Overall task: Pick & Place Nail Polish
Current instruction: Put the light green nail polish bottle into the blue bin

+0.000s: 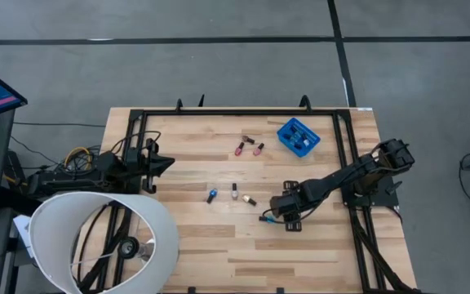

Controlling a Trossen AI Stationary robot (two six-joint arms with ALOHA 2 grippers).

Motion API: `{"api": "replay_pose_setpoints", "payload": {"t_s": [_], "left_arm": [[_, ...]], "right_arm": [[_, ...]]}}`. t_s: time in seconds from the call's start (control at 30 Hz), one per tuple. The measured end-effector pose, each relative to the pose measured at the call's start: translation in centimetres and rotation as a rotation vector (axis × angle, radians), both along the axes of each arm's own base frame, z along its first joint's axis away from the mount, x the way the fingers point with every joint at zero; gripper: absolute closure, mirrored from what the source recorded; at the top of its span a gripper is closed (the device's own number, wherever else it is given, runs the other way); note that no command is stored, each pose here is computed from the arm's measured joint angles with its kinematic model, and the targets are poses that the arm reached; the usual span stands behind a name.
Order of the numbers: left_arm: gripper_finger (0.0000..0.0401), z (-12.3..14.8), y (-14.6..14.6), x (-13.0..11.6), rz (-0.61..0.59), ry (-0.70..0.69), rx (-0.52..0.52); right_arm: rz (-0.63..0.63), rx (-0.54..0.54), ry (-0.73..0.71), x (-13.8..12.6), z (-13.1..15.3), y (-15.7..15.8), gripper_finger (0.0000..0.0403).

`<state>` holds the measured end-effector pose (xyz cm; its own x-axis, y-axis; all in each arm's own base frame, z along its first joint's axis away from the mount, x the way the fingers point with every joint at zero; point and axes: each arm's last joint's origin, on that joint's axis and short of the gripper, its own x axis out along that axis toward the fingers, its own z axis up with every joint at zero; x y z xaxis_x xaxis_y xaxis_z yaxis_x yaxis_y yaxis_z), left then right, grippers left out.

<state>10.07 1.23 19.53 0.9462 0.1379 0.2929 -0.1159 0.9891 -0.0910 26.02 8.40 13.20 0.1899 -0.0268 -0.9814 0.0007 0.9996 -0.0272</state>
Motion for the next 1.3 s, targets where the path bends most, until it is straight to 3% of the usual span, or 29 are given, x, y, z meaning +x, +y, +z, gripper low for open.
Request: {"api": "replay_pose_setpoints", "payload": {"t_s": [0.33, 0.7, 0.83, 1.03, 1.3], "left_arm": [[0.0390, 0.0, 0.0, 0.0, 0.000, -0.003, 0.000], [0.0390, 0.0, 0.0, 0.0, 0.000, -0.003, 0.000], [0.0390, 0.0, 0.0, 0.0, 0.000, -0.003, 0.000], [0.0390, 0.0, 0.0, 0.0, 0.000, -0.003, 0.000], [0.0390, 0.0, 0.0, 0.0, 0.000, -0.003, 0.000]], "right_arm": [[0.031, 0.005, -0.003, 0.1, 0.0, 0.0, 0.0295], [-0.009, 0.020, -0.058, 0.2, 1.1, -0.8, 0.0290], [-0.072, 0.029, -0.129, 0.3, 3.1, -3.0, 0.0300], [-0.221, 0.027, -0.294, -0.5, 7.1, -8.1, 0.0282], [-0.526, -0.032, -0.498, -4.1, 11.6, -15.4, 0.0291]]}}
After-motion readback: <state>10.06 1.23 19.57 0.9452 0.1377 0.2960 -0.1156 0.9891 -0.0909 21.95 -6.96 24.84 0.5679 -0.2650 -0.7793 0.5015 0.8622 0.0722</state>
